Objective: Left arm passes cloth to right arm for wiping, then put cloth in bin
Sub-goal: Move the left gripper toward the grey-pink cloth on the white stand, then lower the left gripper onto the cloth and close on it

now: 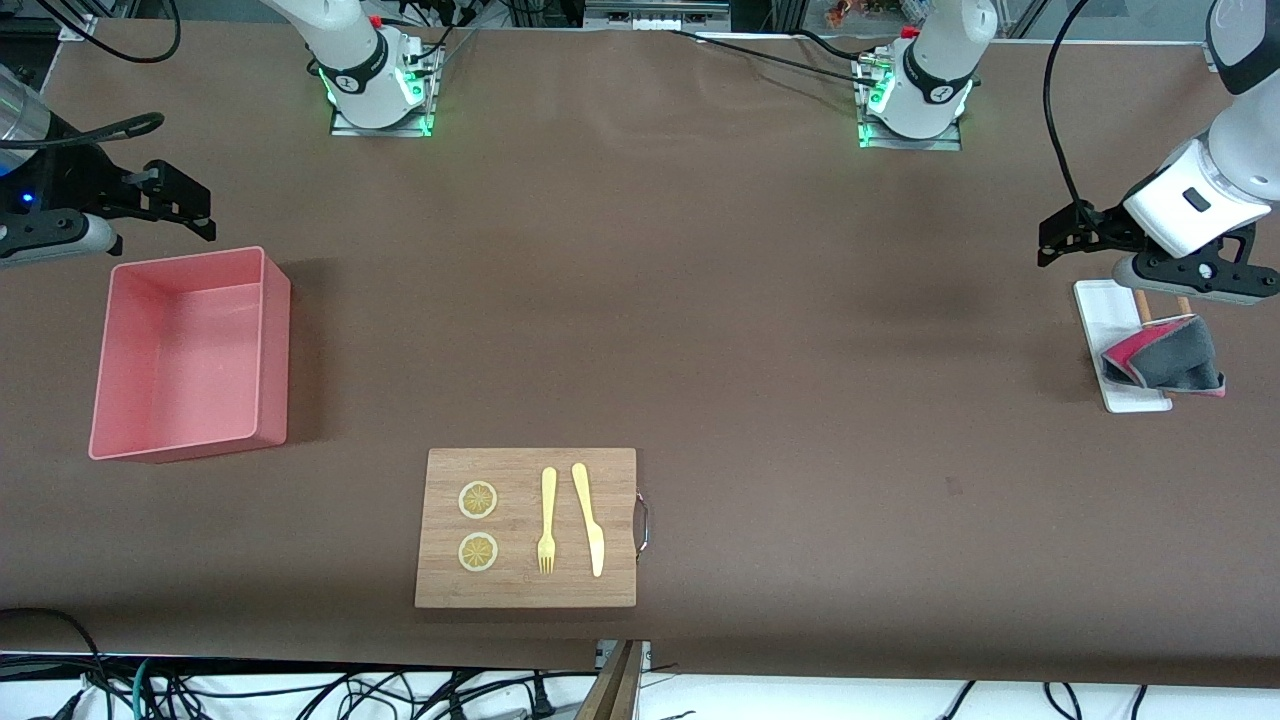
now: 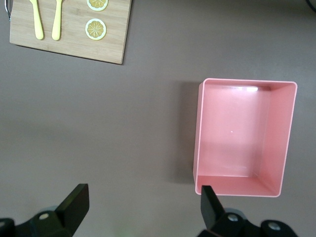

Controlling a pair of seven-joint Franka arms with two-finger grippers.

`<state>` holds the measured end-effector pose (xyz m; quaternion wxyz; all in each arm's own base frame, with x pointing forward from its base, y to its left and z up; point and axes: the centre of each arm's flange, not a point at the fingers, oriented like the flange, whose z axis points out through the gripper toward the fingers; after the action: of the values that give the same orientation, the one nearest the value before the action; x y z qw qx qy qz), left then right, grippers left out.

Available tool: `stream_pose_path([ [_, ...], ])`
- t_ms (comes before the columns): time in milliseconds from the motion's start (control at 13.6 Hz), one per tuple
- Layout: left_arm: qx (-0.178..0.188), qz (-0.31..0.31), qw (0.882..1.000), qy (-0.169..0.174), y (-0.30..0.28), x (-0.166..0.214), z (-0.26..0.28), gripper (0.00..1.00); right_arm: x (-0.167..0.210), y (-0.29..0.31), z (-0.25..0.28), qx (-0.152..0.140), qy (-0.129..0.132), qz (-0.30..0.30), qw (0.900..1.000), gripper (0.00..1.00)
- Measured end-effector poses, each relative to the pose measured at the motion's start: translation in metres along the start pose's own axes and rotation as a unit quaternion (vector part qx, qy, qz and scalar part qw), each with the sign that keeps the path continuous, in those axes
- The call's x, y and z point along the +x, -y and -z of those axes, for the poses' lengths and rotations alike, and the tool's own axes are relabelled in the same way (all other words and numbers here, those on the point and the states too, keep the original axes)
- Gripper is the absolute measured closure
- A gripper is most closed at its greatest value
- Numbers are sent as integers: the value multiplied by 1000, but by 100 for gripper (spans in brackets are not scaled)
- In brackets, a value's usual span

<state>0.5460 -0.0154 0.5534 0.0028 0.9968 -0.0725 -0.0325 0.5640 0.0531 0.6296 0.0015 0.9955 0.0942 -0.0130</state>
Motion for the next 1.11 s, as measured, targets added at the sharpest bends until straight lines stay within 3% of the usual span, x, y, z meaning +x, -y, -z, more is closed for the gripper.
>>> stream_pose_path([
  [590,-2,3,1000,5,18,0,-5,0,0,2,0,0,0,2,1000,0],
  [1106,-10,-45,999,9,97,5,-16,0,4,3,-4,0,-2,3,1000,0],
])
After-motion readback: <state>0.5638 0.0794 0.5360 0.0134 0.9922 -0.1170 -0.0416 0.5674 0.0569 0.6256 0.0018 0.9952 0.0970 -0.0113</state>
